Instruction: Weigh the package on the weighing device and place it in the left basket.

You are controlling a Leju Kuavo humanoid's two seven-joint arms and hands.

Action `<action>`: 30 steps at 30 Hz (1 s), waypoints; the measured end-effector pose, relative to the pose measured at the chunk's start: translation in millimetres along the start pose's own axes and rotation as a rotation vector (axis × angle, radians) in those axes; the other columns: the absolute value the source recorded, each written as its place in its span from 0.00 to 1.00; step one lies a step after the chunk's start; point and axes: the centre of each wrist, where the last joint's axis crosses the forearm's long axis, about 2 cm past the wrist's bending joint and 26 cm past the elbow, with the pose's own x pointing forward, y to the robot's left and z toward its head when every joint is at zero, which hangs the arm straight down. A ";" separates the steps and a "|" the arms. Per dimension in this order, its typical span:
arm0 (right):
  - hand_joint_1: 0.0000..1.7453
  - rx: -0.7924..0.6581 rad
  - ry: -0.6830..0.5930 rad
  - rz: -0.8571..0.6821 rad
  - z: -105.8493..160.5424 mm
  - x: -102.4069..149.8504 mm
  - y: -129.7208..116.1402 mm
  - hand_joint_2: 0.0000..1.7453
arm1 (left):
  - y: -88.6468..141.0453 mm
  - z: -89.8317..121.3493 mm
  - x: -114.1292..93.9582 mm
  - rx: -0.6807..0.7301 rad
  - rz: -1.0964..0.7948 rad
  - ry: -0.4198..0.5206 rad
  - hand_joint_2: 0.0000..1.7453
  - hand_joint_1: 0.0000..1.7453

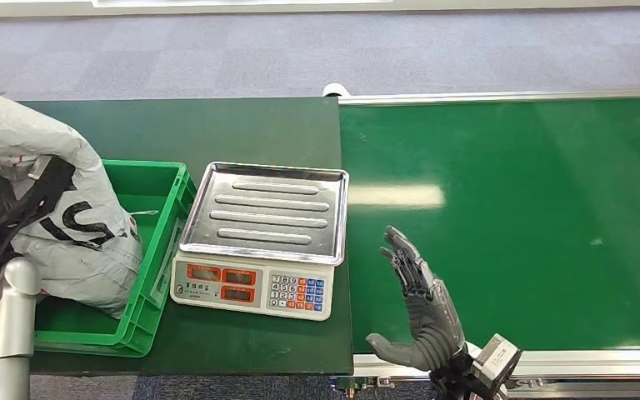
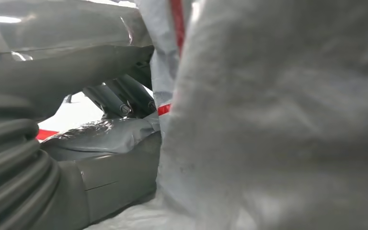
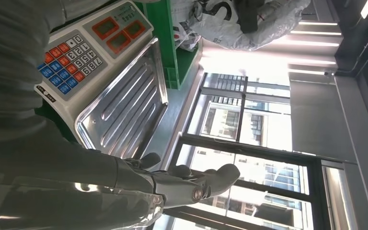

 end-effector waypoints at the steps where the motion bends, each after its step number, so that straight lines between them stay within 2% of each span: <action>1: 0.00 -0.001 0.002 -0.001 0.1 -0.2 0.1 1.00 | -0.6 -0.4 -0.7 -0.009 -0.010 0.004 1.00 1.00; 23: 0.00 -0.005 0.040 -0.028 4.1 -7.5 3.1 1.00 | -24.9 -18.1 -11.9 -0.351 -0.170 0.051 1.00 0.98; 25: 0.00 -0.007 0.042 -0.030 4.1 -8.0 3.6 1.00 | -26.8 -18.0 -12.6 -0.371 -0.178 0.058 1.00 0.91; 27: 0.00 -0.009 0.045 -0.033 4.1 -8.6 4.1 1.00 | -28.3 -17.8 -13.4 -0.385 -0.182 0.061 1.00 0.42; 29: 0.00 -0.012 0.048 -0.035 4.3 -9.0 4.1 1.00 | -29.3 -17.4 -13.9 -0.385 -0.161 0.051 1.00 0.00; 30: 0.00 -0.014 0.050 -0.035 4.6 -9.1 3.7 1.00 | -29.4 -17.2 -14.0 -0.376 -0.131 0.040 1.00 0.00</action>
